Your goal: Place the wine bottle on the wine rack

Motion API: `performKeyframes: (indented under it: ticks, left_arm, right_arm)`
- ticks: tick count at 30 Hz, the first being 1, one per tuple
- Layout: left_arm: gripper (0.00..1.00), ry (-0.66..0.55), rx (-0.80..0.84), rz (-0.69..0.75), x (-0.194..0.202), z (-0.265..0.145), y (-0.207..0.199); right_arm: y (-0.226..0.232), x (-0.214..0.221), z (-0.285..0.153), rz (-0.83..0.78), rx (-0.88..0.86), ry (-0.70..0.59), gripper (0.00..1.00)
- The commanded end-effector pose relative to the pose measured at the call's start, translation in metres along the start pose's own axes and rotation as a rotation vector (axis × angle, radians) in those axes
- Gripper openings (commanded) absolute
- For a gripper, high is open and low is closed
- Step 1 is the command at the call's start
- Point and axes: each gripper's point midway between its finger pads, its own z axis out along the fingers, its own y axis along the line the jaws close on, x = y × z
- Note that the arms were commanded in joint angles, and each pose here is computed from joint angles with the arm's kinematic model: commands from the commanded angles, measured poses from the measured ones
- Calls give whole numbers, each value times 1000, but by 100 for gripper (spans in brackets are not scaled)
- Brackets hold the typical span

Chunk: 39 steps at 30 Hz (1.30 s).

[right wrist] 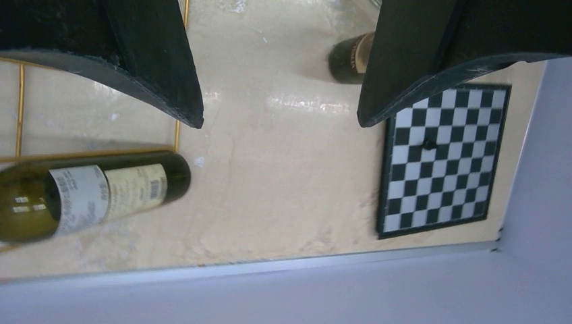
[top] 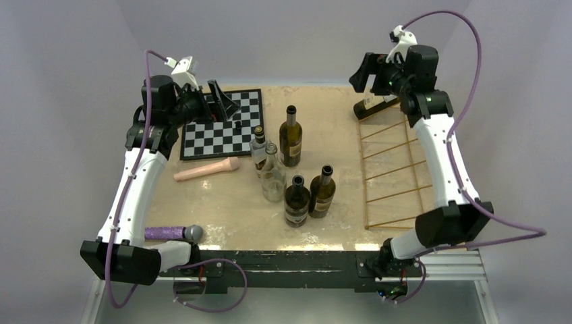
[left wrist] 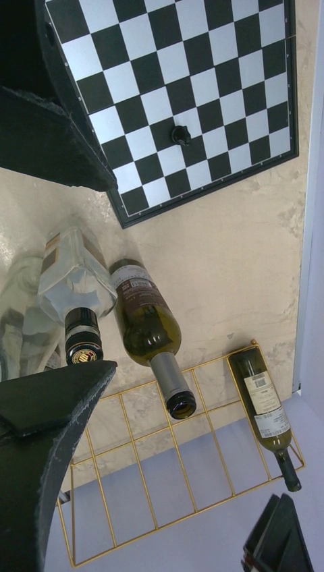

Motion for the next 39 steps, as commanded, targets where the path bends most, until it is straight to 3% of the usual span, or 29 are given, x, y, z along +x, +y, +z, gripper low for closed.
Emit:
performKeyframes:
  ticks: [1,5,13,23,31,39]
  left_arm:
    - [99,-59,84,74,-25,-13,-24]
    - [99,-71,92,84,-31,-12,-26]
    - [99,-49,173,33,-26,-1,-35]
    - [99,-21,162,-28,-13,12,-24]
    - [99,-20,161,-37,-12,10,-25]
    - [99,-17,152,-43,-7,7,-24]
  right_arm:
    - [54,10,-35,-245,-231,-46,93]
    - [92,45,-67,-298,-376,-37,95]
    - [115,120,-105,-293,-302,46,93]
    - [123,155,-155,-316,-392,33,93]
    - [141,174,-171,-329,-522,115,91]
    - [142,203,-158,-360,-513,199,69]
